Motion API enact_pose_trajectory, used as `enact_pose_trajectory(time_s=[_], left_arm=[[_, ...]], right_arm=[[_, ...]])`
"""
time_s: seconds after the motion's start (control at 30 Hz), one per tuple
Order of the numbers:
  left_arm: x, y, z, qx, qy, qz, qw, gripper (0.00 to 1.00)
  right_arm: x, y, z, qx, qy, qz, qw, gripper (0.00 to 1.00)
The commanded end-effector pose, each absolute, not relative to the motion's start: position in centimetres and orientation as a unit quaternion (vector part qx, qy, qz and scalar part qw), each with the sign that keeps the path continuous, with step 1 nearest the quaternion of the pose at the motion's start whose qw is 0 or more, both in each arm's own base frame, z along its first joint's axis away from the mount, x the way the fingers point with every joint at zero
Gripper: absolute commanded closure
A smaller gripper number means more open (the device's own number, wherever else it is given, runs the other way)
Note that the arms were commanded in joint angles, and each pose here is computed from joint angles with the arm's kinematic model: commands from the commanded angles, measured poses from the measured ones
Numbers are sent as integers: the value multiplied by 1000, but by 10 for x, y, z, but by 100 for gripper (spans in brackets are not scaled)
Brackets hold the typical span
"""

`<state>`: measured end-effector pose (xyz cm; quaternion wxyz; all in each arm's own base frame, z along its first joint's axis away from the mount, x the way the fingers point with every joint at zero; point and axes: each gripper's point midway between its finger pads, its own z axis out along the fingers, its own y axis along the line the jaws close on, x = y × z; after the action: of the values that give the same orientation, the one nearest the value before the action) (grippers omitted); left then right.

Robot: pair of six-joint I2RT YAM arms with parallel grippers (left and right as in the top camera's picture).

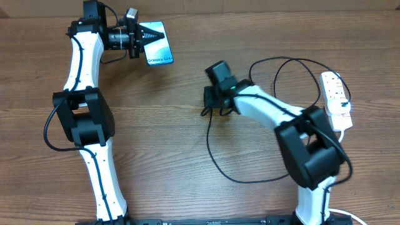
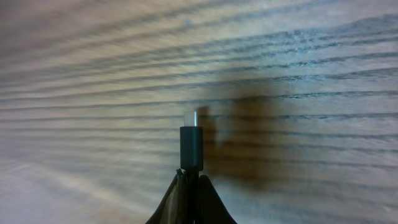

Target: Plug charger to phone and switch on socket

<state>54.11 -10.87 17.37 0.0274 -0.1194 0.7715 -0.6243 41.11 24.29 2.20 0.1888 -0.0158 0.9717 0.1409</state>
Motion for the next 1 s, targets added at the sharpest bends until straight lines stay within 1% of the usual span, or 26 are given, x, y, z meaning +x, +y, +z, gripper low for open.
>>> enact_pose_trajectory(time_s=[0.0,0.13,0.27,0.6,0.77,0.97], left_arm=[[534,-113,214,-69,735,-674,40,96],[529,-117,225,-47,714,-698,35,96],[526,-122,228,-34,709,-703,37,96],[524,-149,220,-20,726,-687,30,96],[520,-160,220,-14,725,-688,19,96],[516,-175,220,-5,727,-687,9,96]], right_arm=[[418,253,93,-35,938,293,184,96],[402,255,115,-68,898,415,129,96],[384,263,149,-120,834,529,98,96],[357,286,167,-160,796,581,61,96],[342,296,189,-195,750,631,44,96],[338,299,195,-205,737,643,40,96]])
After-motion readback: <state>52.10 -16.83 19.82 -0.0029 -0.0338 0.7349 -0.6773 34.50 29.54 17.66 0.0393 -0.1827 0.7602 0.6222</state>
